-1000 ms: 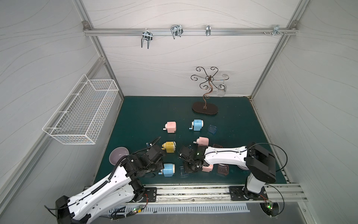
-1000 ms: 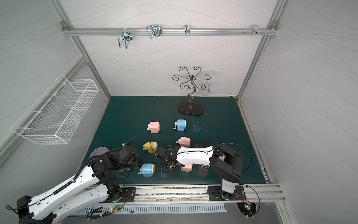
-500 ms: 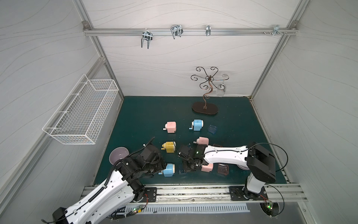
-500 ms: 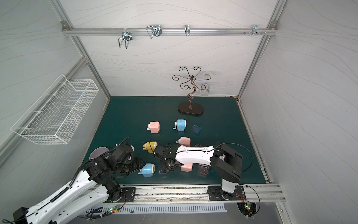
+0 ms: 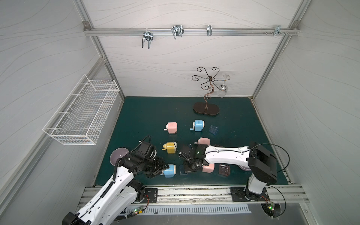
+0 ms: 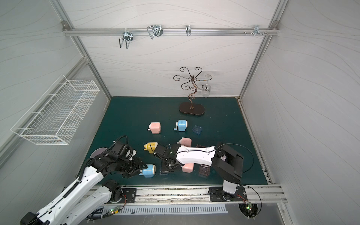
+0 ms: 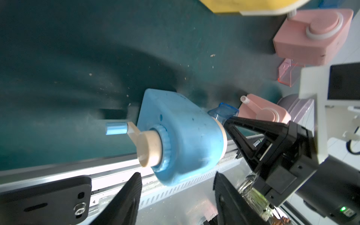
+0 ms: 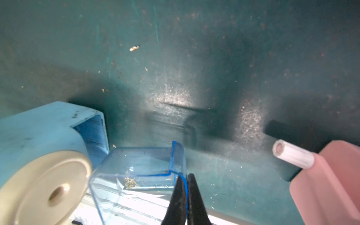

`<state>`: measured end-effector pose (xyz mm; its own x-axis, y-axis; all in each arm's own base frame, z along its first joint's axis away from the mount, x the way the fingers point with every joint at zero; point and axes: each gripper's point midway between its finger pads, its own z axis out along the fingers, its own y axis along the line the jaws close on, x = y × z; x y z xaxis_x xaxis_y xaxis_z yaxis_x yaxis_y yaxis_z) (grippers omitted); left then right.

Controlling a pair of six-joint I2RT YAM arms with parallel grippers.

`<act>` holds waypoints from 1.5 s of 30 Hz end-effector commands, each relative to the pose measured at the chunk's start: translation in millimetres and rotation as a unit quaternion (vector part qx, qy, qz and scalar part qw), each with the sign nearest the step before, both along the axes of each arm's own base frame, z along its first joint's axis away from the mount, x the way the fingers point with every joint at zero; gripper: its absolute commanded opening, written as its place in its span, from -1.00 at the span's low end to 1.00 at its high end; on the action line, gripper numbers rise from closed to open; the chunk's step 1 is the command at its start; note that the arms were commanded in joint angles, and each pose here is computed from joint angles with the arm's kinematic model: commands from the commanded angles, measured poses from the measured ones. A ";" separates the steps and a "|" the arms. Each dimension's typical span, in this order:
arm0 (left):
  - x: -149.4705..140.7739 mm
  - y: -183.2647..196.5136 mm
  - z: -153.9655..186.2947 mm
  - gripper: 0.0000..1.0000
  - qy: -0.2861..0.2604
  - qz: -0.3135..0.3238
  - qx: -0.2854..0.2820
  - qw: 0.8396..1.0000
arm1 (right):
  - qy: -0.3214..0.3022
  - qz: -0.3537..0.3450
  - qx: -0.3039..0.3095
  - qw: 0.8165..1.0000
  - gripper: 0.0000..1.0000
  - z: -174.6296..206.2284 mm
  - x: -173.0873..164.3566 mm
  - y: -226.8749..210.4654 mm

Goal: Put the tray back into the pencil sharpener
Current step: Pick up the container from the center of the board.

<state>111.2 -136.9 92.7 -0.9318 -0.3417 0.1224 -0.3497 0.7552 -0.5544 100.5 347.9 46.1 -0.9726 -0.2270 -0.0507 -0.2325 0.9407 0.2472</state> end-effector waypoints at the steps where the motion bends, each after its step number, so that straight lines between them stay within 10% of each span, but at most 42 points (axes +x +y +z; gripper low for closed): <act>1: -4.5 -2.2 5.1 0.26 -0.003 -0.010 -0.016 1.000 | 0.011 0.003 -0.014 1.000 -0.95 -3.2 -1.5 -2.7; 45: 19.1 -2.6 8.0 0.12 -0.019 -0.001 0.004 1.000 | 0.018 0.005 -0.009 1.000 -0.96 -6.9 -1.4 3.8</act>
<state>122.4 -135.3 86.6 -0.9293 -0.3495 0.1197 -0.3581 0.7728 -0.5239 97.7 349.6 38.5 -0.9726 -0.2317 -0.0194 -0.2294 0.9428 0.2417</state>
